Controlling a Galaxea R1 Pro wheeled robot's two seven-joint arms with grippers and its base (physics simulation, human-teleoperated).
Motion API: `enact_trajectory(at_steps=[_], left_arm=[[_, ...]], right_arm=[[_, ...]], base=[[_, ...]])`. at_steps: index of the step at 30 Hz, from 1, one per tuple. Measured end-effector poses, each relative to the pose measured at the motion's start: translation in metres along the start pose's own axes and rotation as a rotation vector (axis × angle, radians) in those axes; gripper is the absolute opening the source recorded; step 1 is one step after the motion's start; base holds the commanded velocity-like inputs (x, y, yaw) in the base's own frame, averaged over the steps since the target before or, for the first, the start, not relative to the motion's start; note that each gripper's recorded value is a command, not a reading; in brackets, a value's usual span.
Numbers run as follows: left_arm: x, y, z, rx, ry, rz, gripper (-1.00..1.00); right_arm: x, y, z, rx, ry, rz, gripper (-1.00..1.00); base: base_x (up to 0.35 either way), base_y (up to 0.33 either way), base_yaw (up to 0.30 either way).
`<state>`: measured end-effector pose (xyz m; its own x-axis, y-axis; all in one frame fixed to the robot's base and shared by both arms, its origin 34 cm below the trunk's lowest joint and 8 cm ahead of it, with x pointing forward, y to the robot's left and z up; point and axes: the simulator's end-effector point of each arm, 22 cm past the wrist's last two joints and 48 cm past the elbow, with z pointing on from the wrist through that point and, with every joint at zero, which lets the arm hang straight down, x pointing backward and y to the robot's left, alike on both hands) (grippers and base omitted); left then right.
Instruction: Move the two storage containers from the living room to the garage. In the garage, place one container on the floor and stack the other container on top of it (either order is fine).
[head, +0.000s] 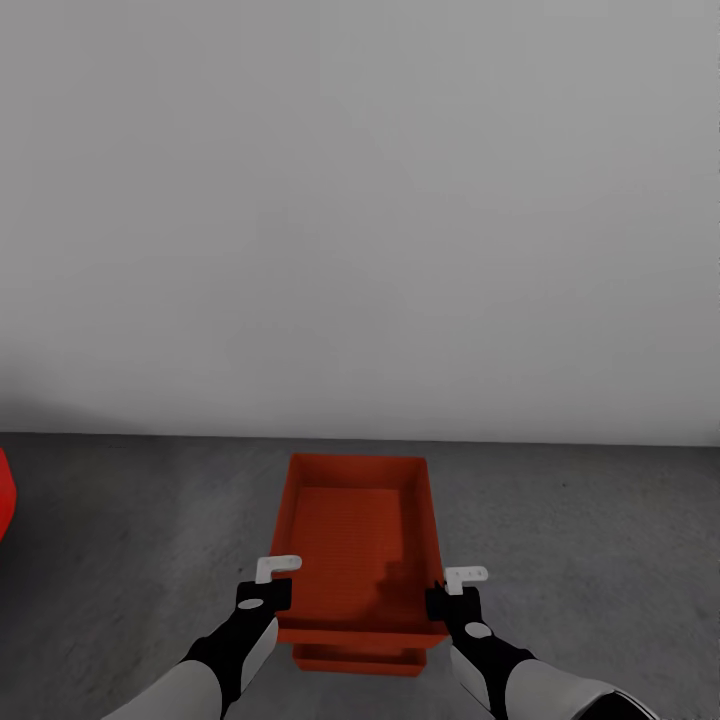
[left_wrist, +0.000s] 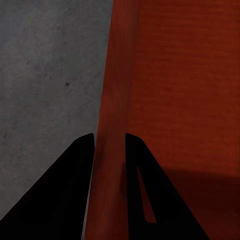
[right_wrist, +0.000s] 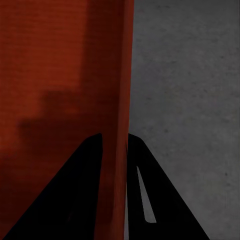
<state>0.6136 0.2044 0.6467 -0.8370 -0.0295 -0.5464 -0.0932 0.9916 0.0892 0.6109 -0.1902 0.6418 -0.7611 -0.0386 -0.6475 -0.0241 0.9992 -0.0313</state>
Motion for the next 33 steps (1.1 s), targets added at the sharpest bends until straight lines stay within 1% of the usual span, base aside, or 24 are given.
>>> enact_trajectory(at_steps=[8, 33], left_arm=[[0.0000, 0.0001, 0.0000, 0.000, 0.000, 0.000, -1.00], [0.0085, -0.0002, 0.0038, -0.001, 0.016, 0.002, -1.00]], right_arm=[[0.0000, 0.0000, 0.0000, 0.000, 0.000, 0.000, -1.00], [0.0089, 0.0004, 0.0026, -0.001, 0.016, 0.000, -1.00]], base=[[0.000, 0.000, -0.085], [0.000, 0.000, -0.002]])
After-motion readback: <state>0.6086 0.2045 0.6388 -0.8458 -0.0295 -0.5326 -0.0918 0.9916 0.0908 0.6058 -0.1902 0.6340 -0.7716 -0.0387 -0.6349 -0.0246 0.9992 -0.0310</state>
